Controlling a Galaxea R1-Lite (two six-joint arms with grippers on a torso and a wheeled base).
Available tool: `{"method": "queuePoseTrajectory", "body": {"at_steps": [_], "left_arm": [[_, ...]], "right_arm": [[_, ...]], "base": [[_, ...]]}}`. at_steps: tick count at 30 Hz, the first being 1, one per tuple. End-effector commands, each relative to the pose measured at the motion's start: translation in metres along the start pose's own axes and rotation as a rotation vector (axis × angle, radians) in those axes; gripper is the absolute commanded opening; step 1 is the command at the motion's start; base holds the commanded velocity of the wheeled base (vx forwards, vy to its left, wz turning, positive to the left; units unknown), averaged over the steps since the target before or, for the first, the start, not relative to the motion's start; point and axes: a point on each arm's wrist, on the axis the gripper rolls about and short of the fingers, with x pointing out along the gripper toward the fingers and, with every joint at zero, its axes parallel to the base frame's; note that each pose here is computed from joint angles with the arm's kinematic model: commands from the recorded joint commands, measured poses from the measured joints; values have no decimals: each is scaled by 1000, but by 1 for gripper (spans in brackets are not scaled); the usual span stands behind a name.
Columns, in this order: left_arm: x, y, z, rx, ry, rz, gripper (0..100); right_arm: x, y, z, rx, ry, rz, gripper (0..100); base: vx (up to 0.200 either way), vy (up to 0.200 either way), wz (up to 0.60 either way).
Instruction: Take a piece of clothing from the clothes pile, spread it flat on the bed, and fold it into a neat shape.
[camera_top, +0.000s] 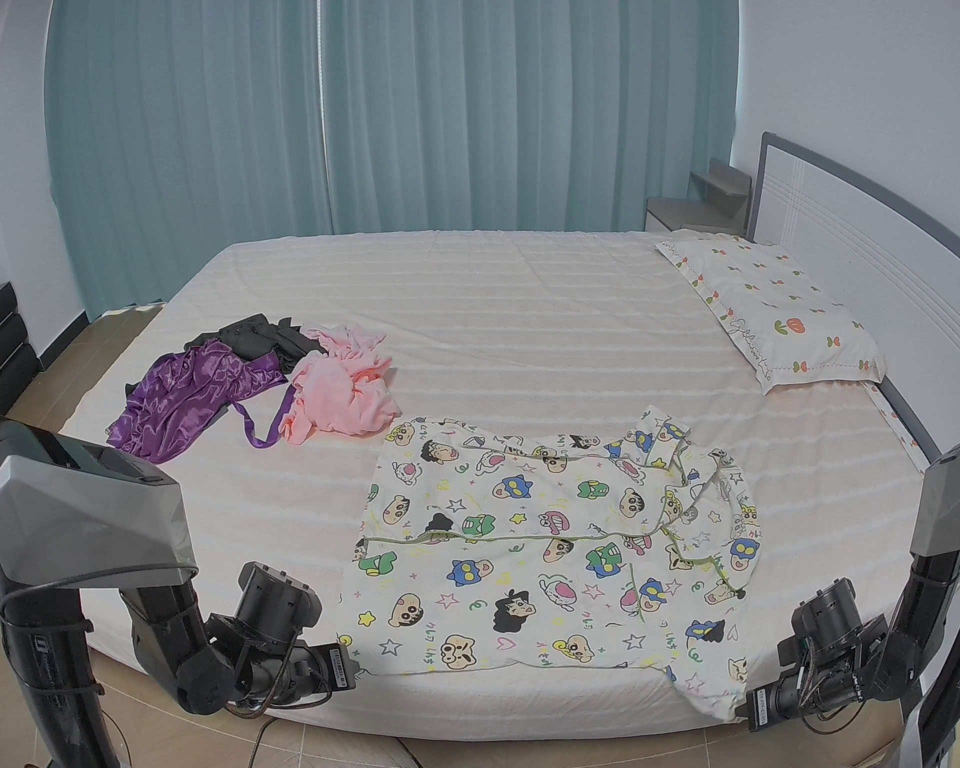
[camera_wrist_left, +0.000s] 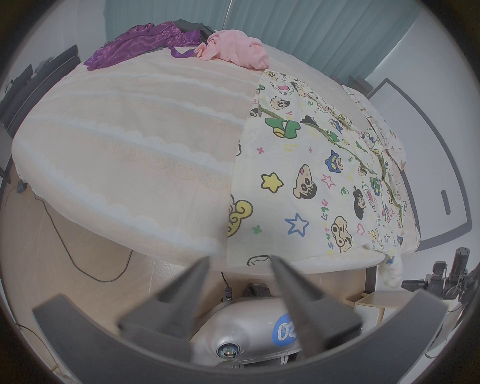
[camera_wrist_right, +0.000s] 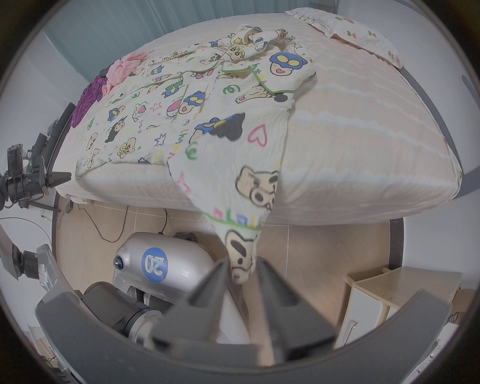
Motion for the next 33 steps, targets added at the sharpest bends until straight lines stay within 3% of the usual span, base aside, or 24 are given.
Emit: {"method": "queuePoseTrajectory", "body": {"at_steps": [1,5,8,11,14,17,25,33], "left_arm": [[-6,0,6,-16,-33,-16,100],[-21,-1,19,-39,-98,-48,100],[-47,-5,34,-58,-160,-168,100],[-60,-5,40,-78,-181,-235,100],[-72,-13,52,-218,-213,-323,100],[-73,-12,59,-268,-220,-343,100],[-69,-11,57,-265,-196,-346,100],[-64,-11,59,-280,-194,-342,100]], "right_arm": [[-8,-1,-3,2,-17,0,100],[-19,-1,2,5,-89,15,100],[-33,1,6,17,-185,43,100],[-37,1,8,20,-212,52,100],[-37,1,8,30,-213,55,100],[-37,1,8,29,-218,56,100],[-38,-1,9,41,-227,55,100],[-38,-1,9,41,-227,57,100]], "base": [[0,0,0],[0,0,0],[0,0,0],[0,0,0],[67,0,0],[200,0,0],[200,0,0],[0,0,0]]}}
